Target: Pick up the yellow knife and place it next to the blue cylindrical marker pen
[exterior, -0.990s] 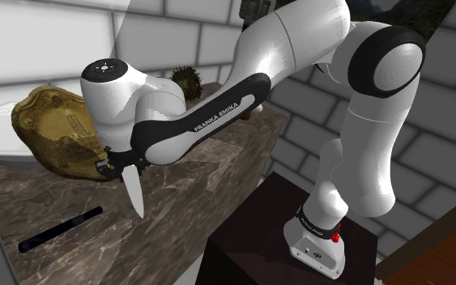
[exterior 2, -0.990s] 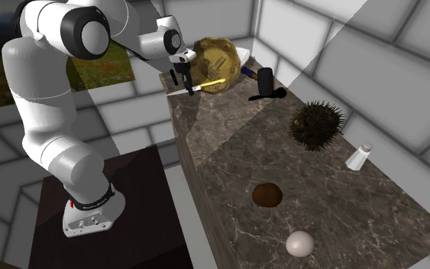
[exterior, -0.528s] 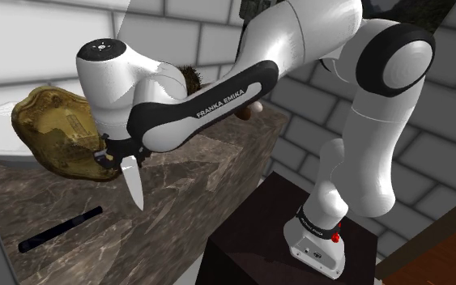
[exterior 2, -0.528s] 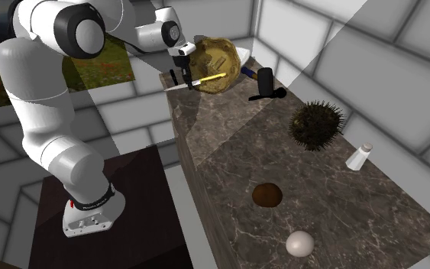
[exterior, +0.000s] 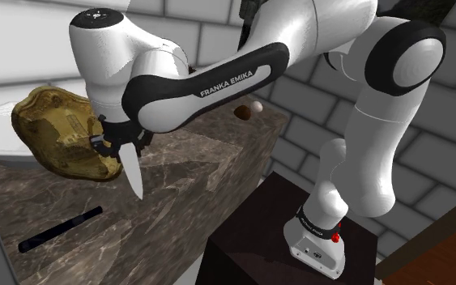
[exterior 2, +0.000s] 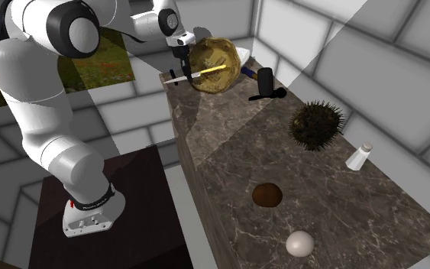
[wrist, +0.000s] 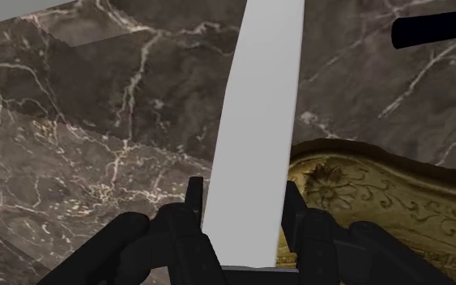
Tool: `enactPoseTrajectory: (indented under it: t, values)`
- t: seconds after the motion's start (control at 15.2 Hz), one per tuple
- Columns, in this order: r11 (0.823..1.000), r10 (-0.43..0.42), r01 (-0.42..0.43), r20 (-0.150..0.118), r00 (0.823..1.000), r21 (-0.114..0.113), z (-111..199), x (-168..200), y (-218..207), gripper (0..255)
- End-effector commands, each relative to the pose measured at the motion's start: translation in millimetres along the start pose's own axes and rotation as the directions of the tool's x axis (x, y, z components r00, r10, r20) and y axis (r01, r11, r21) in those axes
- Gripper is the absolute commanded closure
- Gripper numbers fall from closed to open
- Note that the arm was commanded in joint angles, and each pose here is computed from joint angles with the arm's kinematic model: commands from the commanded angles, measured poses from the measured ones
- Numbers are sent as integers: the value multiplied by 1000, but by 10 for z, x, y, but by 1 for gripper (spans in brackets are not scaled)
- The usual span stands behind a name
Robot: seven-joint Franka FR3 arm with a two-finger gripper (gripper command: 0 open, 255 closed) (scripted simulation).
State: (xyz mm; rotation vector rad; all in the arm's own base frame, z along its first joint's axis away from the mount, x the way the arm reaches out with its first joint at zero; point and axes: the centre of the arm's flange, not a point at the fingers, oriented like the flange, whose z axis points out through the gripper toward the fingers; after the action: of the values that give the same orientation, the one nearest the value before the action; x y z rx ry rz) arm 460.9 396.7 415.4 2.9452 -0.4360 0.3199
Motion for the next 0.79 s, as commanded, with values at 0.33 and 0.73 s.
enactPoseTrajectory:
  t: [0.33,0.73]
  values:
    - [1000,0,0,0,1000,0,-361,79,50,255]
    - [1000,0,0,0,1000,0,-667,151,86,255]
